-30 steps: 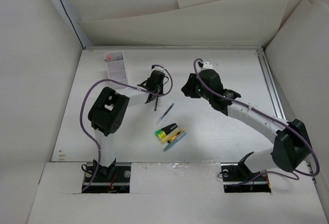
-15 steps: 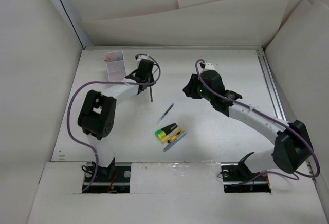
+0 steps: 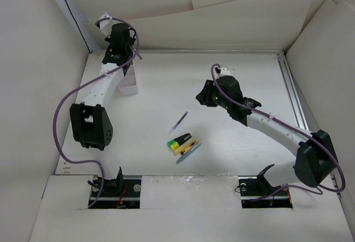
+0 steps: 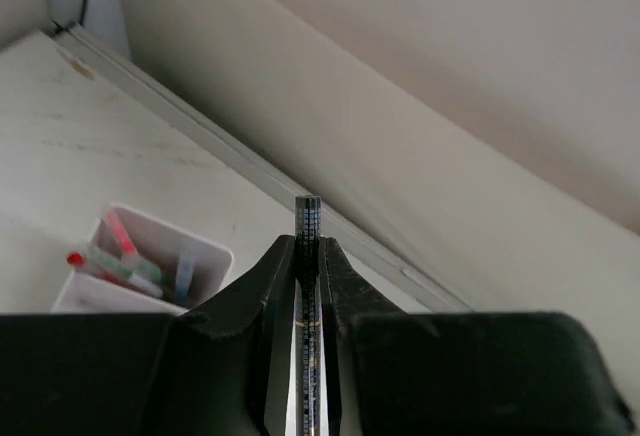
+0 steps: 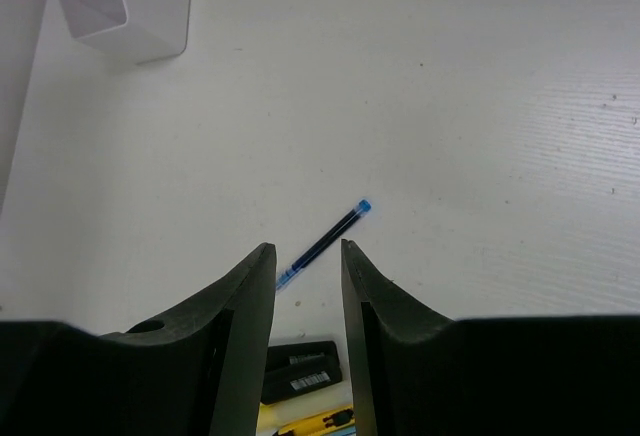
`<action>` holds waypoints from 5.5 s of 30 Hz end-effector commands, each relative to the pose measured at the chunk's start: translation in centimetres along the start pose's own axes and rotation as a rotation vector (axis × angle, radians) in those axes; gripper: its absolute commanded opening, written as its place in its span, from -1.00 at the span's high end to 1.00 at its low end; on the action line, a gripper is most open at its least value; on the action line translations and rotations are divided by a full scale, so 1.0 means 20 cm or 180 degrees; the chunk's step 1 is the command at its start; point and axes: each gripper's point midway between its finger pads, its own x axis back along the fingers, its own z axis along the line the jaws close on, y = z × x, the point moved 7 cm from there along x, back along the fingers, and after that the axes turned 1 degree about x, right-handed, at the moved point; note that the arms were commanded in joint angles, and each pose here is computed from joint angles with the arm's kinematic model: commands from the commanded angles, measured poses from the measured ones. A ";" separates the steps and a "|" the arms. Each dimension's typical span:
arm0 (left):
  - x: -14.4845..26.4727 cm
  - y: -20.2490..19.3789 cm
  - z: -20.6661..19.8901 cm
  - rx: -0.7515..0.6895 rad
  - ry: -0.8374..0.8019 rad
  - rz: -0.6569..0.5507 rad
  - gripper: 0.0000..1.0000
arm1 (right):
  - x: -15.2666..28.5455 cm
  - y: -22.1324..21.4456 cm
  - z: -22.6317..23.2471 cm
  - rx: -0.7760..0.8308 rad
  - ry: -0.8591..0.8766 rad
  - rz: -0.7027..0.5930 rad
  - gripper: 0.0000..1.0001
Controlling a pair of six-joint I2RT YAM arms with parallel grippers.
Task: Sort the stationery into containers
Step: Place the pen in the storage box, then pick up the pen from the center of the board.
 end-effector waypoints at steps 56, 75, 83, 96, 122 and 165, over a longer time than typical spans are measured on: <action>-0.66 -0.03 0.23 -0.1210 0.0999 -0.1279 1.00 | -0.08 -0.03 0.11 0.0159 0.0800 0.0063 0.23; -0.58 -0.13 0.28 -0.1476 0.1210 -0.1505 1.00 | -0.06 -0.02 0.11 0.0192 0.0832 0.0005 0.23; -0.59 -0.18 0.33 -0.1541 0.1315 -0.1462 0.99 | -0.05 -0.01 0.11 0.0195 0.0872 -0.0006 0.20; -0.52 -0.19 0.35 -0.1495 0.1345 -0.1448 0.74 | -0.03 -0.01 0.12 0.0198 0.0889 -0.0035 0.20; -0.03 -0.12 -0.01 -0.0727 0.0151 -0.0394 0.55 | 0.00 0.01 0.11 0.0066 0.0679 -0.0193 0.47; 0.94 -1.59 0.09 -0.2421 -0.0953 0.2598 0.44 | 0.10 0.11 -0.17 -0.0422 -0.0291 -0.0673 0.16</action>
